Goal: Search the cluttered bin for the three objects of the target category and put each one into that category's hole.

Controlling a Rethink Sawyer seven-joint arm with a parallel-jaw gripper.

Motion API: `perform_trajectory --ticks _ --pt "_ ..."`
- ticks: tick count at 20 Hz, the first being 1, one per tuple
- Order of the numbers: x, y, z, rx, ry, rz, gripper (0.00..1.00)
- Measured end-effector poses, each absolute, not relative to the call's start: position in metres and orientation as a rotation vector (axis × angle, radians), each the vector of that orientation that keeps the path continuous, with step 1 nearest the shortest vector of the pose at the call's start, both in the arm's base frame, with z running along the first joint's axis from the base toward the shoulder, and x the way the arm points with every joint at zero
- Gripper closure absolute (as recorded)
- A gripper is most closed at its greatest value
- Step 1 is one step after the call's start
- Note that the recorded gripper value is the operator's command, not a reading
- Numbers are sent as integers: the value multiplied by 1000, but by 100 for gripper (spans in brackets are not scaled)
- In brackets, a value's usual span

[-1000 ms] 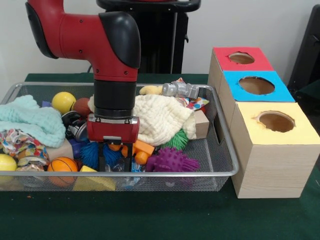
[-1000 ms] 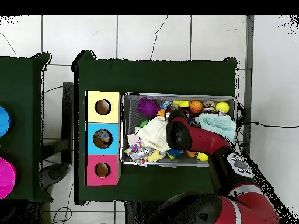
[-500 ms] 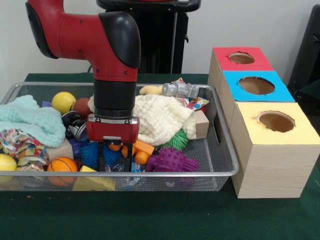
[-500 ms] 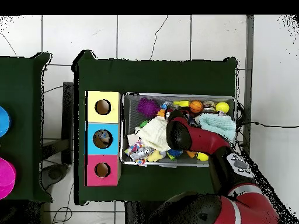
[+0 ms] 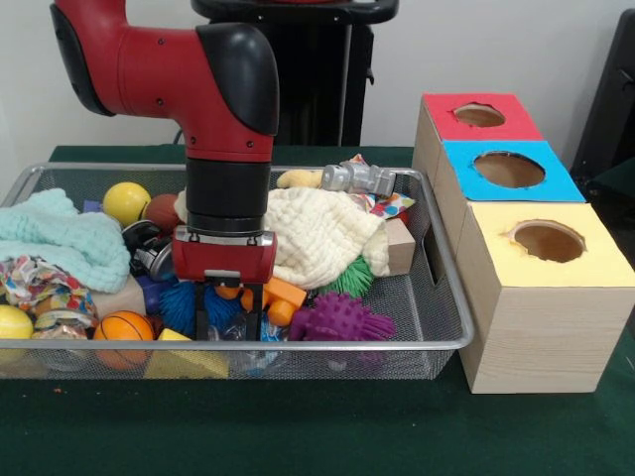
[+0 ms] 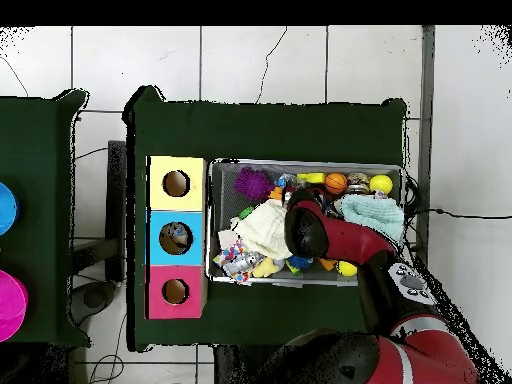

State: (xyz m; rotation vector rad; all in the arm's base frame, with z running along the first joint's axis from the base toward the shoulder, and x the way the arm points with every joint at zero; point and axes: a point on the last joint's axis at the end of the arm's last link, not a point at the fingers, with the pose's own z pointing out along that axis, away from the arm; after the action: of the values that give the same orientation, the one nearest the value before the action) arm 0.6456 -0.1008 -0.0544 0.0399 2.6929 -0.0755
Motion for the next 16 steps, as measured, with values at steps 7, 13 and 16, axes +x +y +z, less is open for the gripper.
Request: perform_trajectory --ticks 7,13,16 --pt "645 -103 -53 43 2701 -75 0" --pt "644 -108 -52 54 2708 -78 0" --pt "644 -113 -50 61 2710 -80 0"
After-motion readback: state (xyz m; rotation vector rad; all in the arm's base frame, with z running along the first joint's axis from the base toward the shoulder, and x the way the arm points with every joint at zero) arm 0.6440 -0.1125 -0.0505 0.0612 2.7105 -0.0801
